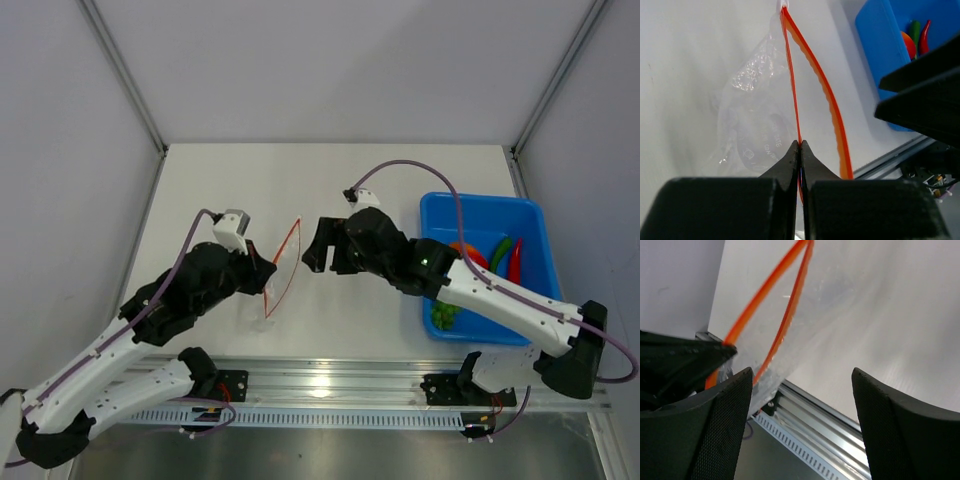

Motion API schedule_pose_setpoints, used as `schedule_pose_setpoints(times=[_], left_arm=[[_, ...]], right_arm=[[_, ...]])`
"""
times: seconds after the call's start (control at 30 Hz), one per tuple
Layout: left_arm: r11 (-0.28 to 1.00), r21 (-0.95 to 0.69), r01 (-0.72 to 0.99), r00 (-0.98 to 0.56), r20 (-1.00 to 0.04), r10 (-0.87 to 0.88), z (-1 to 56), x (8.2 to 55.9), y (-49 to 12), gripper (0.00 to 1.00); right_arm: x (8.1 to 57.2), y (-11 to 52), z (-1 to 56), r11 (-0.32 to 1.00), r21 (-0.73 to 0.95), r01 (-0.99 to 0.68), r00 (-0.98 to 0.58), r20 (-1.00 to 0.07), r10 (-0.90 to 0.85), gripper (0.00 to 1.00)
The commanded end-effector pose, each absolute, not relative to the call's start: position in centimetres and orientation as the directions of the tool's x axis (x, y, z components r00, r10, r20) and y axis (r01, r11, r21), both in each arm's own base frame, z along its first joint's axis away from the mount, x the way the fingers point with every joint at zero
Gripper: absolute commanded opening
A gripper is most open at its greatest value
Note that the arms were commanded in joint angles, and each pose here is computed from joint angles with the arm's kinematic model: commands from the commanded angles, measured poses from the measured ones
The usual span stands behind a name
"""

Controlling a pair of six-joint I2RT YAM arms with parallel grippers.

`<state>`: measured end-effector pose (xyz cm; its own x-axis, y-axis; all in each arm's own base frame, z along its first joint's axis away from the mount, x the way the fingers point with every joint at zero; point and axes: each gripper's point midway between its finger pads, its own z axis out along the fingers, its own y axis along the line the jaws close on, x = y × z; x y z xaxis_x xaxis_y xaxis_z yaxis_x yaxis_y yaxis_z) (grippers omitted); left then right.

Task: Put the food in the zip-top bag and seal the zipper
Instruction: Open the zipper of the food storage bag at the center of the board.

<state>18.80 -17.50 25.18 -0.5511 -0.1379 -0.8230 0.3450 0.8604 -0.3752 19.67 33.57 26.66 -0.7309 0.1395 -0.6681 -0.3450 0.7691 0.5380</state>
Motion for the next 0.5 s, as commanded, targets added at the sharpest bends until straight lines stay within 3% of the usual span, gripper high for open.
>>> schedule_pose_setpoints(times=[0.0,0.3,0.47], left_arm=[[0.849,-0.411,0.333,-0.557,-0.812,-0.174,25.2,19.0,-18.5,0.01],[0.836,-0.425,0.348,-0.585,-0.795,-0.160,24.7,18.4,-20.3,0.01],[0.841,-0.419,0.342,-0.575,-0.801,-0.165,24.9,18.2,-19.9,0.01]], right_arm=[[20.8,36.1,28.9,0.709,0.616,-0.344,-0.743,-0.640,0.196,0.81],[21.3,38.4,23.3,0.741,0.622,-0.254,-0.815,-0.550,0.182,0.76],[21.2,37.7,20.4,0.789,0.580,-0.205,-0.837,-0.522,0.166,0.58]])
